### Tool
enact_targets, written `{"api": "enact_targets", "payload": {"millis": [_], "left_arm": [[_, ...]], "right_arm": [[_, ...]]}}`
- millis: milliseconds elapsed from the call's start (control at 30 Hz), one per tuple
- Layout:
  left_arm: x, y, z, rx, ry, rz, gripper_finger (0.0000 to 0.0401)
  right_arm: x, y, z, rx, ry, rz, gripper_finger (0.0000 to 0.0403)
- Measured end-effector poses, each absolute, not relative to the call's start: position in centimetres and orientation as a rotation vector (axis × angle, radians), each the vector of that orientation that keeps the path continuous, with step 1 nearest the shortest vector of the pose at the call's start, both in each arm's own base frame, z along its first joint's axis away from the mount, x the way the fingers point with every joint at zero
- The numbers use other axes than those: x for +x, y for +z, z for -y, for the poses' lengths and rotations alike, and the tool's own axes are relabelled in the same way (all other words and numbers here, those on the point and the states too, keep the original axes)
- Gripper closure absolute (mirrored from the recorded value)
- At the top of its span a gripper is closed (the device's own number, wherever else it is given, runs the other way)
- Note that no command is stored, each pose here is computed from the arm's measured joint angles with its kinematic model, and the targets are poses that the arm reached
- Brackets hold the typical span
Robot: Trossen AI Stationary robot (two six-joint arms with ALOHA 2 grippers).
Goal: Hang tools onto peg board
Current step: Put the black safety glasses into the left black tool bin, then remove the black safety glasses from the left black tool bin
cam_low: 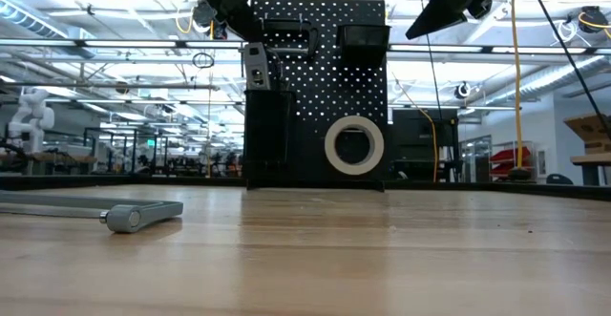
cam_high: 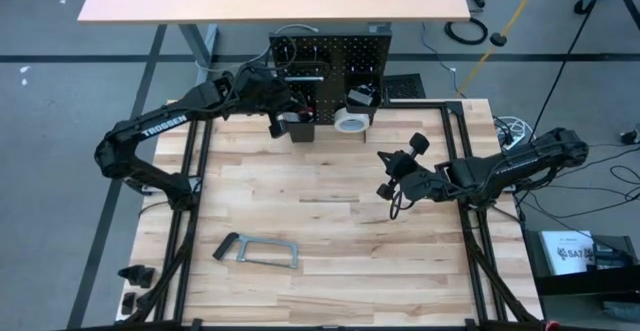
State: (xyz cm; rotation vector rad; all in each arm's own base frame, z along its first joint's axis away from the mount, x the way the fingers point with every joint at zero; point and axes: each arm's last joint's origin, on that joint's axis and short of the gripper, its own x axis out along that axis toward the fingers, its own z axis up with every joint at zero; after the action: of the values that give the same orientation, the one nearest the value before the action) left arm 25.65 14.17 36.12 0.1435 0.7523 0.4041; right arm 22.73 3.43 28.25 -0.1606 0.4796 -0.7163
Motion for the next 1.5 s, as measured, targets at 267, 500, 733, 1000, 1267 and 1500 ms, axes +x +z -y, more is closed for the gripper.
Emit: {"api": "enact_targets", "payload": {"millis": [267, 500, 733, 1000, 1267, 1500], "left_arm": [[25.3, 35.9, -15.3, 0.126, 0.441, -0.763, 0.0401], [25.8, 34.7, -16.4, 0.103, 0.446, -0.806, 0.0401], [25.6, 35.9, -16.3, 0.128, 0.467, -0.724, 0.0401], [25.4, 37.5, -16.2, 0.123, 0.436, -0.68, 0.0401], [25.2, 37.2, -15.9, 0.097, 0.386, -0.715, 0.0401], [25.2, 37.4, -15.6, 0.101, 0.38, -0.712, 0.0401]], "right_arm": [[22.7, 28.2, -3.4, -0.159, -0.713, -0.48, 0.0403], [22.8, 28.2, -3.5, -0.149, -0.692, -0.482, 0.0403], [22.8, 28.3, -3.5, -0.154, -0.69, -0.483, 0.0403], [22.8, 28.3, -3.5, -0.158, -0.689, -0.484, 0.0403], [22.8, 28.3, -3.5, -0.158, -0.689, -0.484, 0.0403], [22.8, 28.3, -3.5, -0.158, -0.689, -0.484, 0.0403]]}}
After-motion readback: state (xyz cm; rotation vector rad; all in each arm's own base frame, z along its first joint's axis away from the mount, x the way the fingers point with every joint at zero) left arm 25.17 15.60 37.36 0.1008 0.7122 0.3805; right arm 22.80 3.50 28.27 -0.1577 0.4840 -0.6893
